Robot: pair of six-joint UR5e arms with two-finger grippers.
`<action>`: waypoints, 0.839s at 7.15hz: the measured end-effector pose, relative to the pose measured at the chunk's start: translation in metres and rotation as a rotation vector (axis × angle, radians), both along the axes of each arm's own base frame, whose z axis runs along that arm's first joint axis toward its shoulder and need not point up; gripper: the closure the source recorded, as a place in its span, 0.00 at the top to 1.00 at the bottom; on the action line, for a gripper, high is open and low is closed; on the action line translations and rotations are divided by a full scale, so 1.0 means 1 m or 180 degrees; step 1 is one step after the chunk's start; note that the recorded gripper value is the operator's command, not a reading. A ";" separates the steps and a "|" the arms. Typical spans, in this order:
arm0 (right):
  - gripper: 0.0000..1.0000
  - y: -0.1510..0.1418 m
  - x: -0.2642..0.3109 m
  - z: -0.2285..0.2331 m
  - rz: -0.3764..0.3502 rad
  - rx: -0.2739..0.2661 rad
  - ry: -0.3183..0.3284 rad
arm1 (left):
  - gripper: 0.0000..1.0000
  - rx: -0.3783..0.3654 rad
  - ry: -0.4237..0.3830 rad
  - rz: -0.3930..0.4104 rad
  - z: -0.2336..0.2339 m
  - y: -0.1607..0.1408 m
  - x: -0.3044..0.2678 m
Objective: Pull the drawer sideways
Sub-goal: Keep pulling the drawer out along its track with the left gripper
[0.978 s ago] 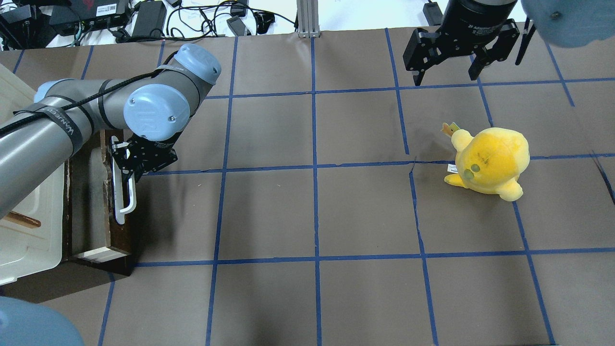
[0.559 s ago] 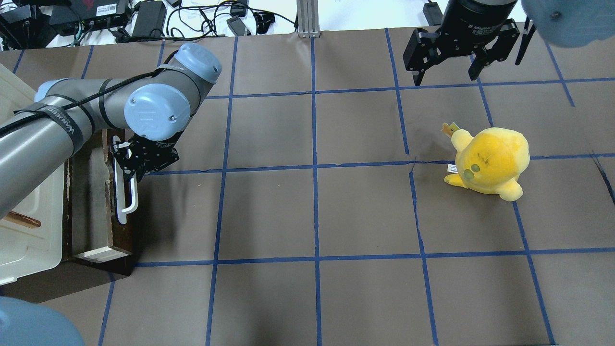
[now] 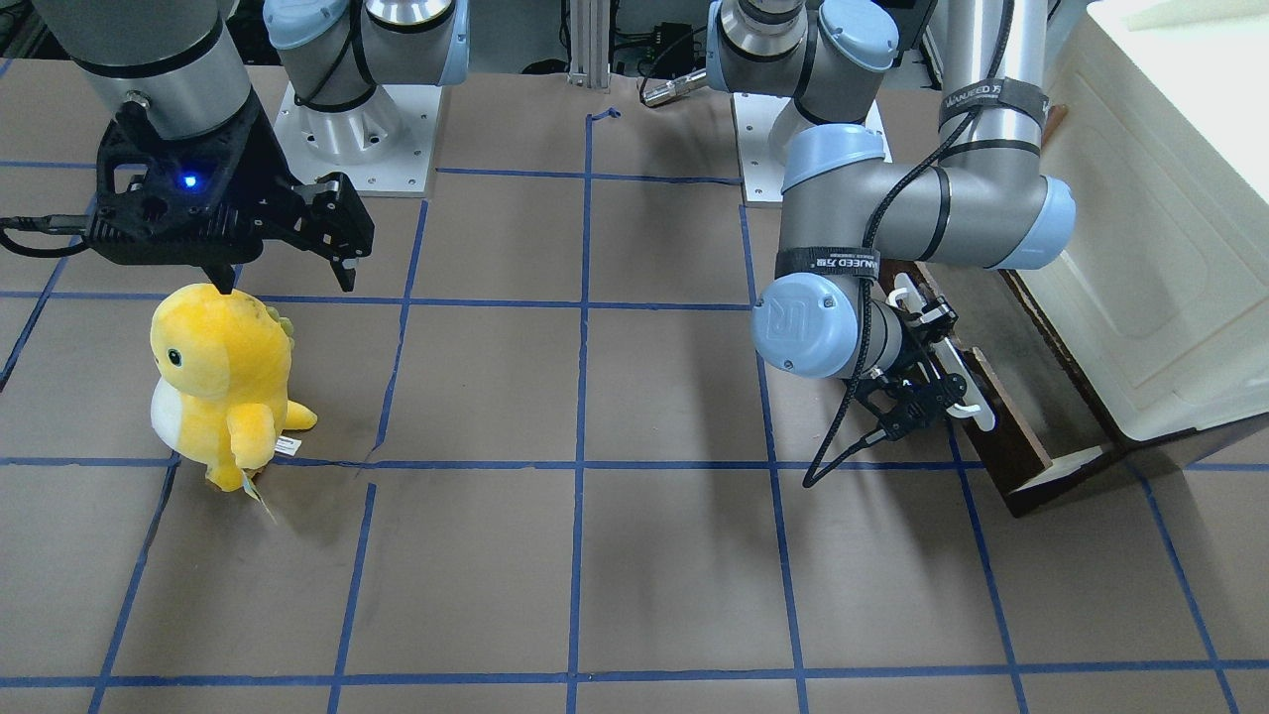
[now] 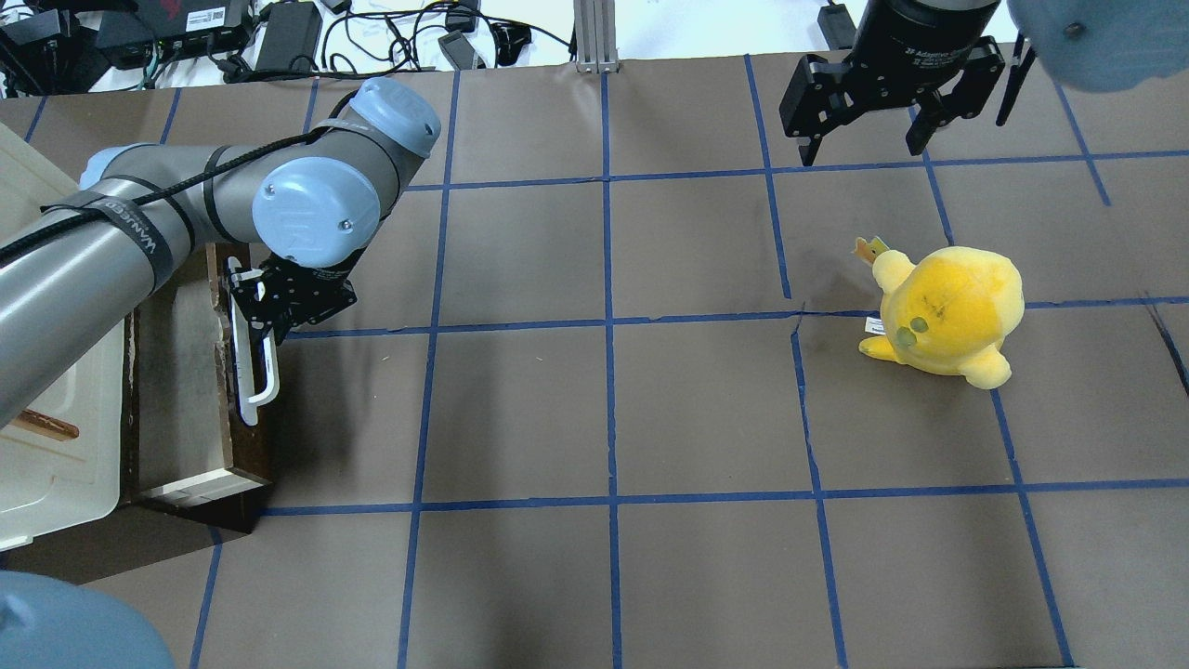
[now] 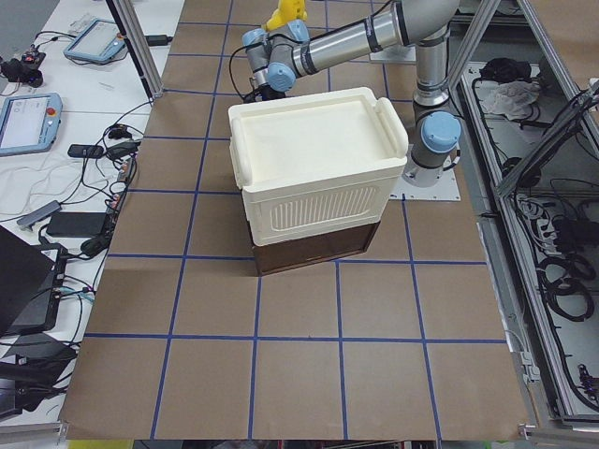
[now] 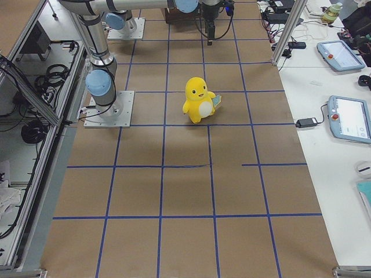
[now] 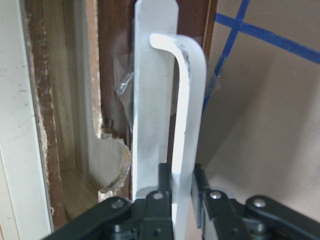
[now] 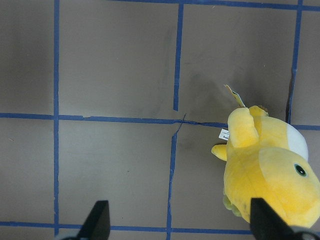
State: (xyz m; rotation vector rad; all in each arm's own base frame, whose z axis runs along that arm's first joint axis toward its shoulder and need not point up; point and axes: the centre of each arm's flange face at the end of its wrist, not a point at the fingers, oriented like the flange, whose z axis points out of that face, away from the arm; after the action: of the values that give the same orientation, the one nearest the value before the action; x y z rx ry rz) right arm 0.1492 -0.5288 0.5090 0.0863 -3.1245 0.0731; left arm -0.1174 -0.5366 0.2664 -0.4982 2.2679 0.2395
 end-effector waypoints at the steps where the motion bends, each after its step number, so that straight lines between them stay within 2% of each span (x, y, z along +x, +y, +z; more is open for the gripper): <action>1: 1.00 0.000 0.000 0.000 -0.0001 0.0000 0.0000 | 0.02 -0.0012 -0.0005 -0.0007 -0.001 -0.001 -0.004; 6: 1.00 0.000 0.000 0.000 -0.0001 0.0000 -0.0001 | 0.04 -0.0094 0.0016 0.0014 -0.001 -0.007 -0.018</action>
State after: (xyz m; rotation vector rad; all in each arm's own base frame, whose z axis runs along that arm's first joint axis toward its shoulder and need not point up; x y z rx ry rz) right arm 0.1492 -0.5288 0.5089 0.0857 -3.1247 0.0730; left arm -0.1353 -0.5434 0.2655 -0.5187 2.2783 0.2099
